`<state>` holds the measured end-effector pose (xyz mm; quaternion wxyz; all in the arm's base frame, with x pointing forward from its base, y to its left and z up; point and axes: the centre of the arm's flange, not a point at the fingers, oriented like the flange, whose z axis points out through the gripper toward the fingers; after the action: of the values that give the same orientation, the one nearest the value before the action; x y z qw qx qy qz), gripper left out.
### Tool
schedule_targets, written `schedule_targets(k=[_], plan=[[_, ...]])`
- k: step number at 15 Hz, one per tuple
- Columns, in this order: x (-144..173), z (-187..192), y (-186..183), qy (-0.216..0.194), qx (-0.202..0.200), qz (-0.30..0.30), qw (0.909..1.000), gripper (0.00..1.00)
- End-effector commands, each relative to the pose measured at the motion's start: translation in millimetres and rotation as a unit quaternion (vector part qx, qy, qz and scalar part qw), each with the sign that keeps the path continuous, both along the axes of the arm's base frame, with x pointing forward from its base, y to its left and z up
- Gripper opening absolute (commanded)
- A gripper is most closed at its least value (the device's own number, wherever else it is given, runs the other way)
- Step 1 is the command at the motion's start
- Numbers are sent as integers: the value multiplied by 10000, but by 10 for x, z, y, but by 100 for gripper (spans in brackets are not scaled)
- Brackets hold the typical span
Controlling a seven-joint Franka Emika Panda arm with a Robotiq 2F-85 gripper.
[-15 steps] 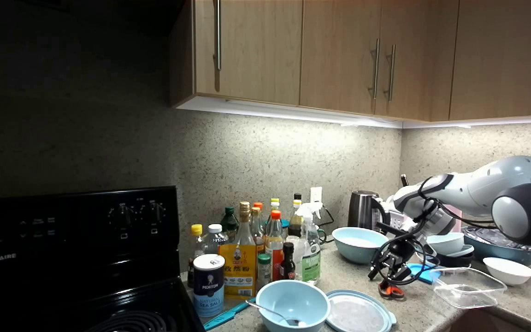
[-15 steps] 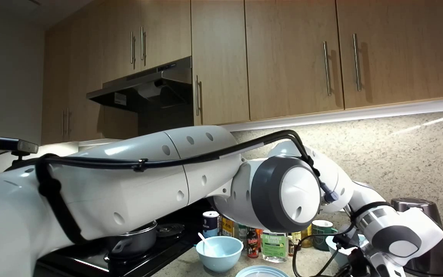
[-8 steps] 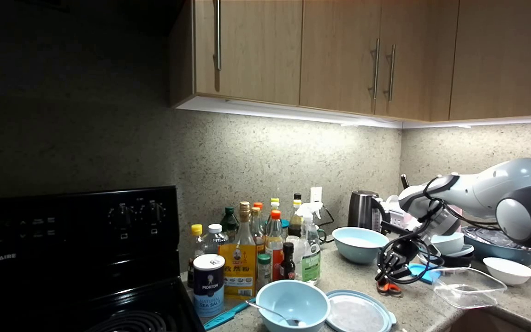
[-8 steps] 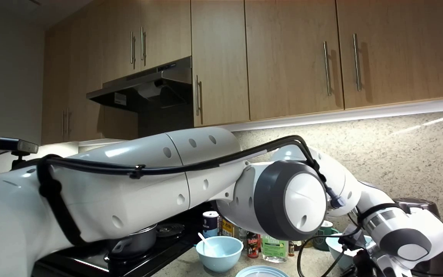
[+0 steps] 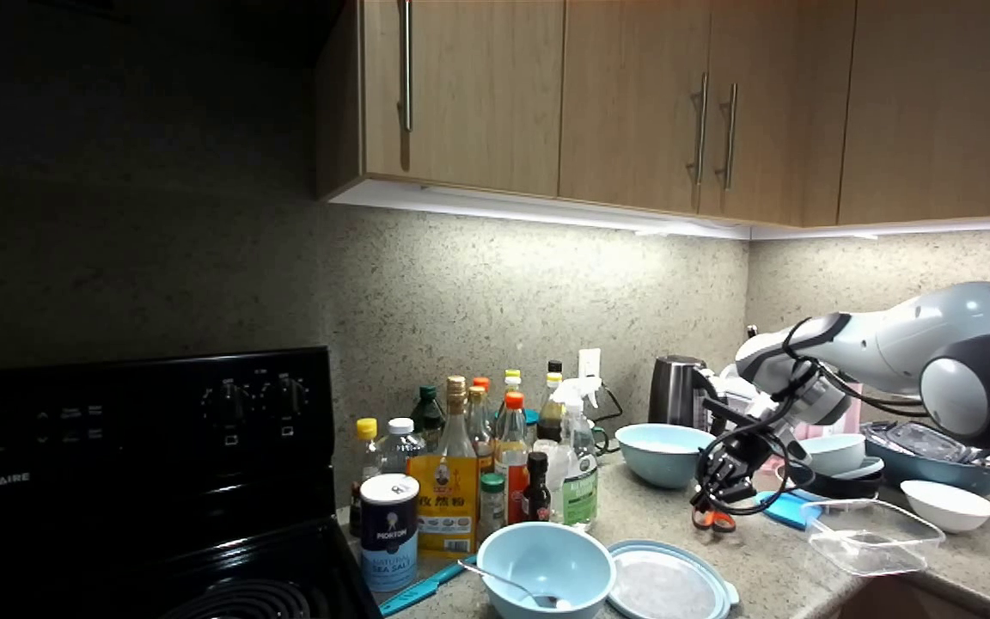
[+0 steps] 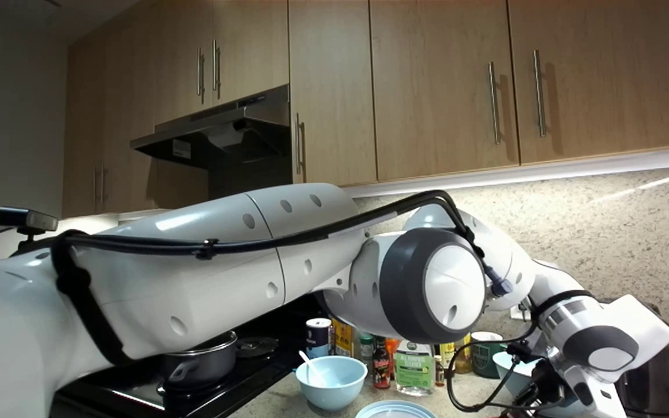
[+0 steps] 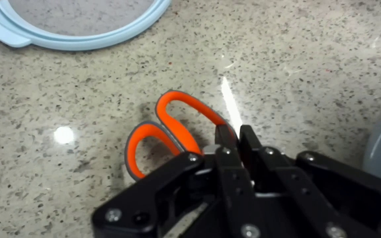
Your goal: Put the pair of scissors onto the lid on the left
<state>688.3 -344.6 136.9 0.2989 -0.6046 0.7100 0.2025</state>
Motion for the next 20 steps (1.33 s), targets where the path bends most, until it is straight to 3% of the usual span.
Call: schedule_targets(k=[1, 6, 9, 13, 14, 18, 20], plan=[[-260, 481, 453, -331, -347, 31, 9988, 6], [-134, 759, 914, -294, -351, 172, 9988, 6], [-156, 740, 1217, -17, -204, 426, 9989, 6], [-298, 613, 1458, 499, 300, 604, 9965, 7], [26, 509, 1377, 363, 112, 621, 9973, 11], [-84, 465, 1401, 501, 199, 613, 9967, 11], [-81, 348, 1609, 603, 31, 838, 9947, 6]])
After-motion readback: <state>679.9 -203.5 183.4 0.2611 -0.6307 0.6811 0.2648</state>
